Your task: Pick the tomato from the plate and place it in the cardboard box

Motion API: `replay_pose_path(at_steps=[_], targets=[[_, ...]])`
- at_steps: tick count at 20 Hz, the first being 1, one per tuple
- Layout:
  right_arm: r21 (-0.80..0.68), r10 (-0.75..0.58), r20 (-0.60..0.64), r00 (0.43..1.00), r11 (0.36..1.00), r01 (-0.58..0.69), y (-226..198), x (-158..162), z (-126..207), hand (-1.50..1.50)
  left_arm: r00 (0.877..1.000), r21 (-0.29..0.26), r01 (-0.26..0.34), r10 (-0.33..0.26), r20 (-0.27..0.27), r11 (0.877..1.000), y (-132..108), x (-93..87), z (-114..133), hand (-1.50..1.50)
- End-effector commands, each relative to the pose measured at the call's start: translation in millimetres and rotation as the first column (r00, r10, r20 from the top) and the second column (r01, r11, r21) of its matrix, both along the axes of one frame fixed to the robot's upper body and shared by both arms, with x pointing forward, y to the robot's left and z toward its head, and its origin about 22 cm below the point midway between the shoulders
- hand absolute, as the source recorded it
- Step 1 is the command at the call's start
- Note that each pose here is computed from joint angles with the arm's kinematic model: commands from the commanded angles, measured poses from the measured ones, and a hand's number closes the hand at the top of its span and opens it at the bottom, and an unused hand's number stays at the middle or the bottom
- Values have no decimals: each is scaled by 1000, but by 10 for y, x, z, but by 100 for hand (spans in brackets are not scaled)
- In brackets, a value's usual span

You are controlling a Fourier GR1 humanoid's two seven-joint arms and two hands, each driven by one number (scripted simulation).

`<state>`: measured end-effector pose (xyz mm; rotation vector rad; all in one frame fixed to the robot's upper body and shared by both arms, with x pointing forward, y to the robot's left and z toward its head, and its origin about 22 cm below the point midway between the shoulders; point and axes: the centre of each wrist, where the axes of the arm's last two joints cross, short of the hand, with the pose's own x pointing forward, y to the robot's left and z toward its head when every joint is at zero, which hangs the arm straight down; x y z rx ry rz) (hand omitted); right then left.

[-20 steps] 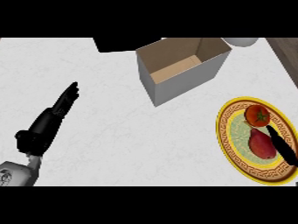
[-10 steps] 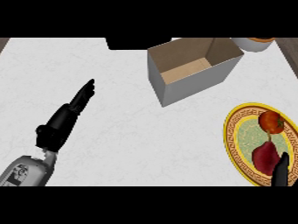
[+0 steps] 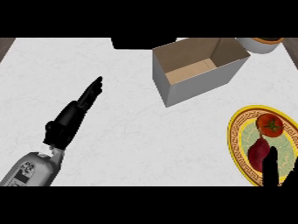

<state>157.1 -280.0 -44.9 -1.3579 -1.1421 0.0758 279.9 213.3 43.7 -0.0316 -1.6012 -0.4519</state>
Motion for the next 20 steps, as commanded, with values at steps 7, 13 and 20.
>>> replay_pose_path(at_steps=[7, 13, 20], targets=[[-19, -93, -136, 986, 996, 91, 390, 476, 833, -150, 1000, -3, -8, 8, -6, 1000, 122, -55, -59, 0], [18, -95, -187, 978, 995, 100, 369, 711, 709, -150, 1000, 0, -19, 19, 1, 1000, -135, -32, -37, 0], [-35, -68, -132, 989, 997, 64, 278, 785, 475, -150, 1000, -16, -8, 8, -4, 1000, 6, 180, -80, 0]])
